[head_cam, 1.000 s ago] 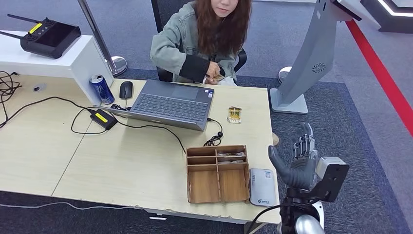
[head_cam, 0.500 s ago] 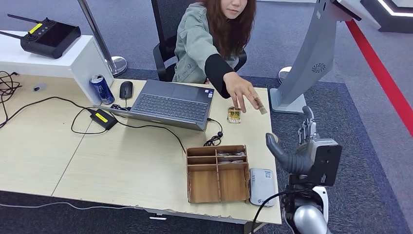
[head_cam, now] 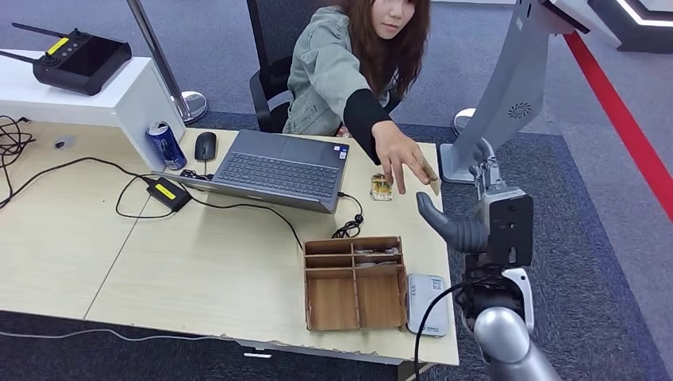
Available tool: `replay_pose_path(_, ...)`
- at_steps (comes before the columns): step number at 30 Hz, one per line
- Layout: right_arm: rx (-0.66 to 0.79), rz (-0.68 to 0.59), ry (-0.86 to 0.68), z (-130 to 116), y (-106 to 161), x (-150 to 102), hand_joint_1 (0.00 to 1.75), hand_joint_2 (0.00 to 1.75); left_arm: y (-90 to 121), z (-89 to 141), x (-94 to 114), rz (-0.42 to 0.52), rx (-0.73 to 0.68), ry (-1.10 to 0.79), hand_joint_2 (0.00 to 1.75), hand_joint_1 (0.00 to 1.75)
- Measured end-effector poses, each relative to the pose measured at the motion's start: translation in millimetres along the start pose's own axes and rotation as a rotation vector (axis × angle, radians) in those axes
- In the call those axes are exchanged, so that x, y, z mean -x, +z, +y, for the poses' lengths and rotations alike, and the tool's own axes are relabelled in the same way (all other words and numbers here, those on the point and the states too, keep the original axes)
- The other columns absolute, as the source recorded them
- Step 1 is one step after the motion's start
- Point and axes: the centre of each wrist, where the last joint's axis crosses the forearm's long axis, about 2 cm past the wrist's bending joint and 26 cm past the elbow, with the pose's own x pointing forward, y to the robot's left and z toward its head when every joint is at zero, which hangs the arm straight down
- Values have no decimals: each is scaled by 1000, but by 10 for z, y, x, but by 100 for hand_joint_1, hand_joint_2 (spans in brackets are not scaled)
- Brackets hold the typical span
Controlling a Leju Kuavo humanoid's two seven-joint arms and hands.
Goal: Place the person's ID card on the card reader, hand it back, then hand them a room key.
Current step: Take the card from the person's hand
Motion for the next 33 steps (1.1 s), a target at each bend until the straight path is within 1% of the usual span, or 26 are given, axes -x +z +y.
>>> replay_pose_path(8, -56, 5, 22, 113, -64, -5, 0, 175, 1, -3, -6, 1, 4, -27, 0, 0)
replay_pose_path(9, -62, 7, 24, 121, -69, -1, 2, 175, 1, -3, -6, 1, 4, -29, 0, 0)
replay_pose_path(10, -69, 8, 26, 130, -73, 3, 11, 175, 1, -3, -6, 1, 5, -30, 0, 0)
replay_pose_path(11, -76, 9, 29, 140, -77, 7, 46, 175, 1, -3, -6, 1, 6, -32, 0, 0)
replay_pose_path(13, -89, 12, 33, 161, -82, 15, 131, 175, 1, -3, -7, 1, 9, -38, 0, 0)
replay_pose_path(14, -94, 13, 34, 170, -85, 18, 166, 175, 1, -1, -7, 0, 10, -42, 0, 0)
replay_pose_path(15, -98, 14, 35, 179, -88, 21, 175, 175, 2, 2, -7, -1, 11, -44, 0, 0)
replay_pose_path(33, -143, 27, 60, 315, -84, 100, 175, 175, 3, 20, -3, -15, 11, -53, 0, 0)
